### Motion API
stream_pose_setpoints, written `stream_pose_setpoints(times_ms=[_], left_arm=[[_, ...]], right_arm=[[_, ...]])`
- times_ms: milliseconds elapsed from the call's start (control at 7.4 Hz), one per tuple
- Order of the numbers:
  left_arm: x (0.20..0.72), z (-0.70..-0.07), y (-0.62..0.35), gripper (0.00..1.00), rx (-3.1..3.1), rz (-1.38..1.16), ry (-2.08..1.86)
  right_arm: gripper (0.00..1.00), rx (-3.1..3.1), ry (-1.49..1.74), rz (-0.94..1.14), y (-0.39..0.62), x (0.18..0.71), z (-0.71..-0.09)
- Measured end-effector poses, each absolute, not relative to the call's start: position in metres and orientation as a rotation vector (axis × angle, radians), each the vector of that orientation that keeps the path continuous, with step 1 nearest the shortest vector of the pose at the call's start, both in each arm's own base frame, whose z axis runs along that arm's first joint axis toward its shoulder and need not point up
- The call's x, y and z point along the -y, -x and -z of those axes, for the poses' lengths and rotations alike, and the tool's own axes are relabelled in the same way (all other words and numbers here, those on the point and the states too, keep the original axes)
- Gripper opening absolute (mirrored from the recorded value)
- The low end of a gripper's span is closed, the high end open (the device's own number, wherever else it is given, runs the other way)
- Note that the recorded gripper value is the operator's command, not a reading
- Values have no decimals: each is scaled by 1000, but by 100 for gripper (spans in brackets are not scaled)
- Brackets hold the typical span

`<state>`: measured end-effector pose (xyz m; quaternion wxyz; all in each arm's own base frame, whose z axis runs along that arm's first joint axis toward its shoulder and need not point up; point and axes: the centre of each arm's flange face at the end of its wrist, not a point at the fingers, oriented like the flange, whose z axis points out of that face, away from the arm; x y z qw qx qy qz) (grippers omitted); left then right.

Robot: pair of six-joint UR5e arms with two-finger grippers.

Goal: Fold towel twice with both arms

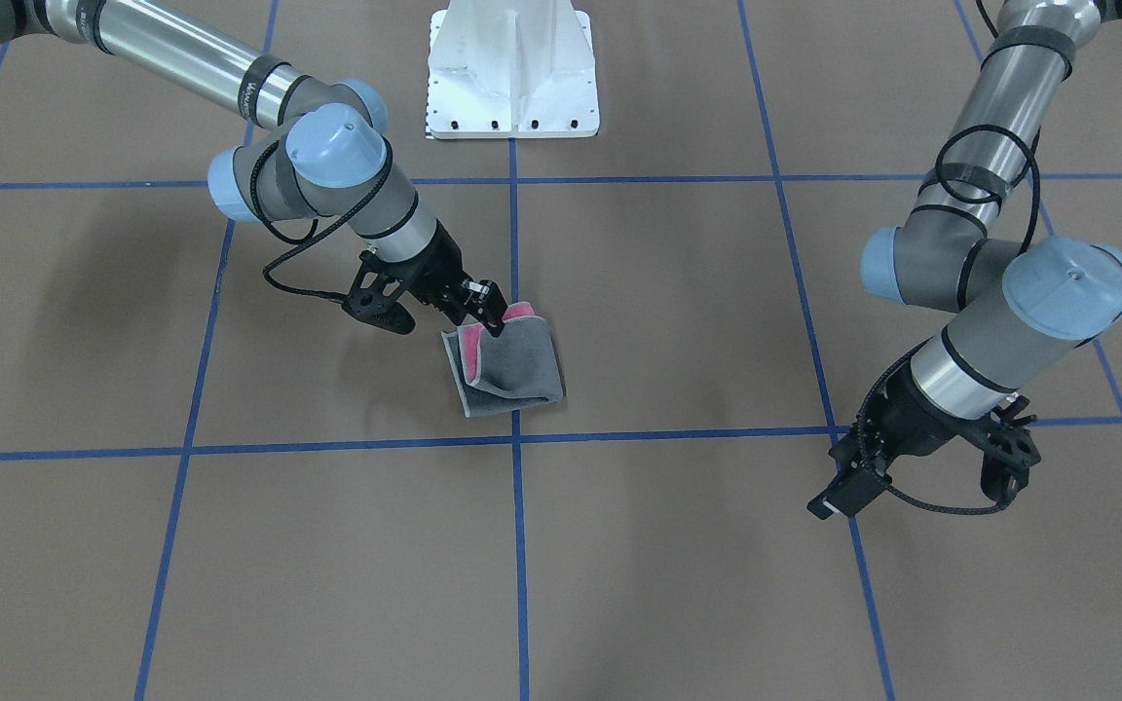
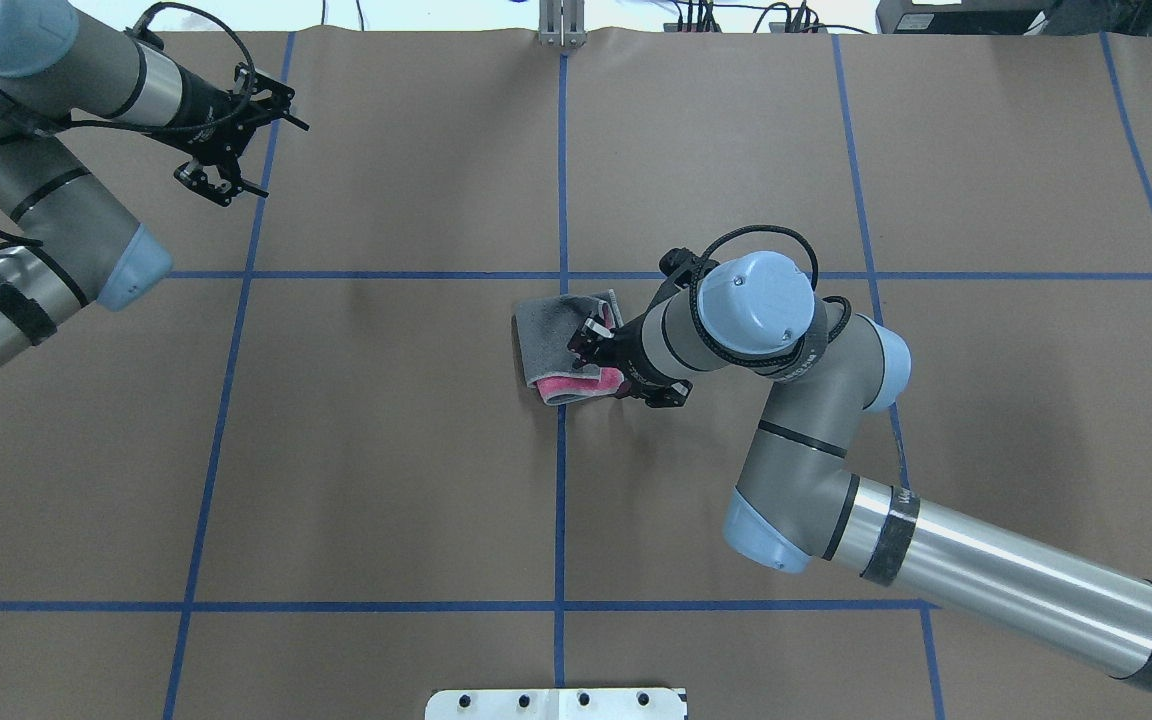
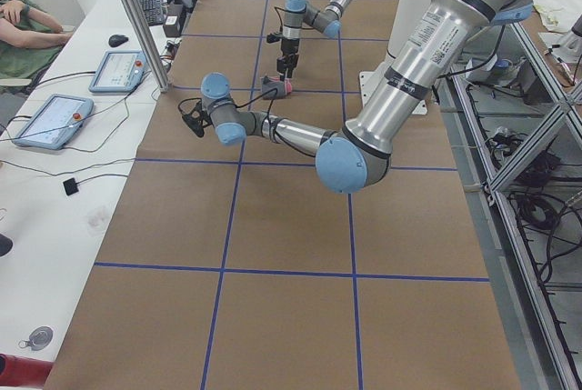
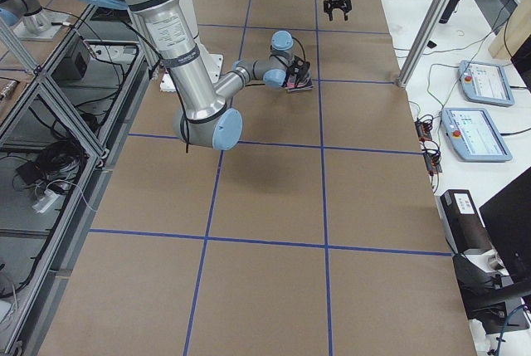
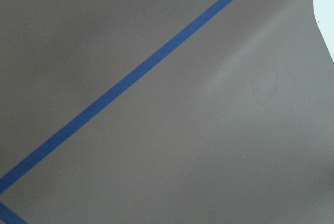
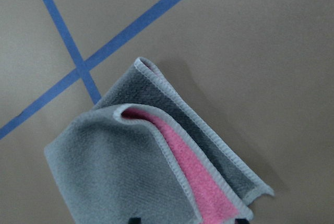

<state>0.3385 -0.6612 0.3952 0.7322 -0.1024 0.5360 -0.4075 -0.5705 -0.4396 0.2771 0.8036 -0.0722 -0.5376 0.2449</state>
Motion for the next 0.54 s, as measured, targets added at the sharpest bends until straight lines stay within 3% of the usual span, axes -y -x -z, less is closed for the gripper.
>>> stream_pose_setpoints(times_ms=[406, 541], left_arm=[[661, -396, -338, 99, -1180, 898, 224], [662, -395, -337, 99, -1180, 899, 222]], right_arm=[[58, 1148, 155, -522, 577, 437, -277], [48, 1147, 155, -521, 578, 436, -277]])
